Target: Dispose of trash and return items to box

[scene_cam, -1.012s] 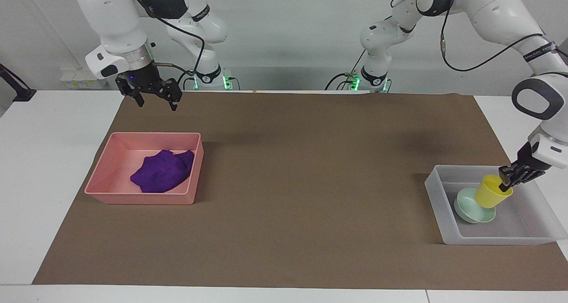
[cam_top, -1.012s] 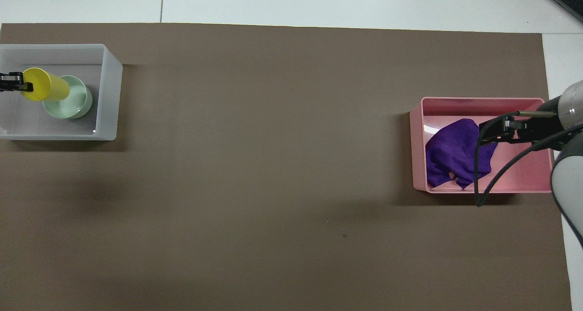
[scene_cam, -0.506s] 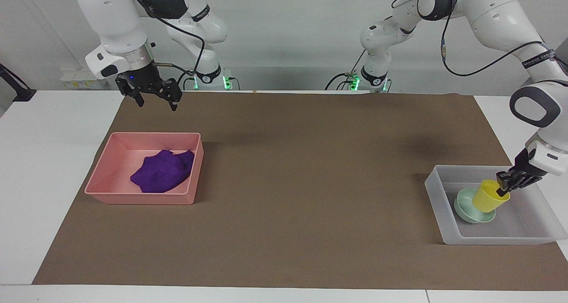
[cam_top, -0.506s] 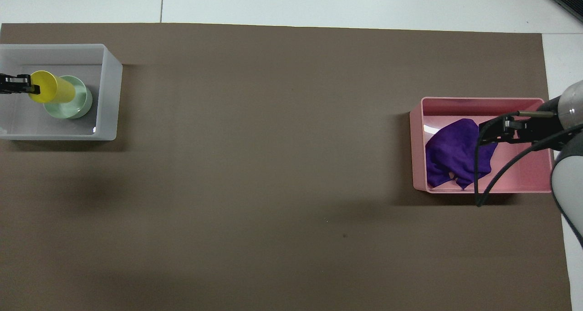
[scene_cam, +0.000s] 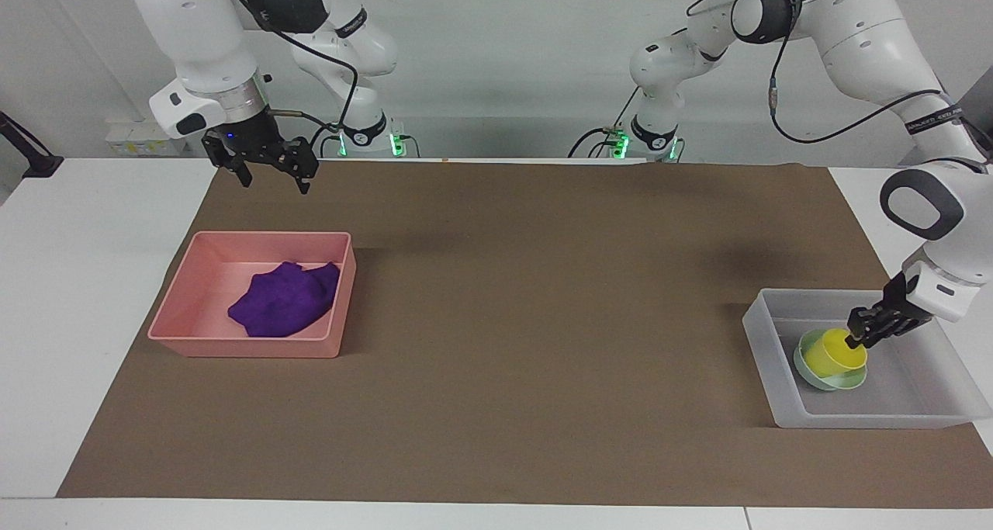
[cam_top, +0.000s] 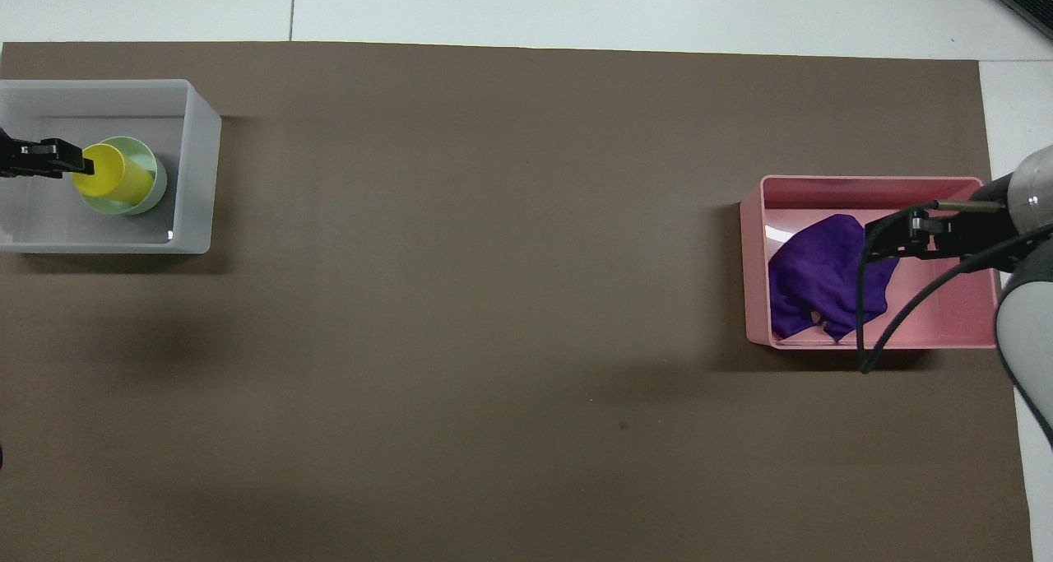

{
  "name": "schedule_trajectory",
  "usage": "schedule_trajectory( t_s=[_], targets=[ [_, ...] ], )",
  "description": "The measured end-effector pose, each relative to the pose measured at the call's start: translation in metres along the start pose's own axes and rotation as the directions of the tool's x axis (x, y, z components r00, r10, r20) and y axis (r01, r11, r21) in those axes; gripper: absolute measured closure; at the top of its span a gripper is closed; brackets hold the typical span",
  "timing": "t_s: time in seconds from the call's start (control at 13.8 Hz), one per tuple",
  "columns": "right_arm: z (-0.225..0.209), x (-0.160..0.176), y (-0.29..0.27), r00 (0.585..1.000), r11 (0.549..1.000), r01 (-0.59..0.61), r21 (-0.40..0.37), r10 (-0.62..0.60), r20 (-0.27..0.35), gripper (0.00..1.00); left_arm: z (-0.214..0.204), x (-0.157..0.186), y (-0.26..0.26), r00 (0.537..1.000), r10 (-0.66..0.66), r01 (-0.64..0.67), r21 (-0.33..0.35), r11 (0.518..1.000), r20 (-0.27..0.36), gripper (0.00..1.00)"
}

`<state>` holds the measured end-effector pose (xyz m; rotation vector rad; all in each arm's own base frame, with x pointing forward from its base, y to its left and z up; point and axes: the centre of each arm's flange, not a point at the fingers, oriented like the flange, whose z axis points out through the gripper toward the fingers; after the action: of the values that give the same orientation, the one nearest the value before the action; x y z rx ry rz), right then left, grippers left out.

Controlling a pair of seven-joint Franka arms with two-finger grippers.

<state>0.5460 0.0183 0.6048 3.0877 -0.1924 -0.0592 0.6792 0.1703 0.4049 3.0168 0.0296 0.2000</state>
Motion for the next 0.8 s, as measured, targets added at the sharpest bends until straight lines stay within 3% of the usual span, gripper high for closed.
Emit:
schedule_trajectory(
  t_s=[0.22, 0.29, 0.58, 0.8],
  targets=[
    [0.000, 0.000, 0.000, 1.000, 1.000, 0.000, 0.000, 0.000, 0.000, 0.00, -0.050, -0.007, 0.034, 0.997, -0.070, 0.071, -0.008, 0.997, 0.042, 0.07],
    [0.000, 0.000, 0.000, 1.000, 1.000, 0.000, 0.000, 0.000, 0.000, 0.00, -0.069, -0.012, 0.056, 0.993, -0.099, 0.100, -0.007, 0.995, 0.064, 0.00],
    [0.000, 0.000, 0.000, 1.000, 1.000, 0.000, 0.000, 0.000, 0.000, 0.00, -0.141, -0.046, 0.144, 0.984, -0.071, 0.050, 0.128, 0.990, 0.166, 0.00],
    [0.000, 0.000, 0.000, 1.000, 1.000, 0.000, 0.000, 0.000, 0.000, 0.00, -0.196, -0.072, 0.191, 0.990, -0.064, 0.045, 0.146, 0.988, 0.126, 0.00]
  ],
)
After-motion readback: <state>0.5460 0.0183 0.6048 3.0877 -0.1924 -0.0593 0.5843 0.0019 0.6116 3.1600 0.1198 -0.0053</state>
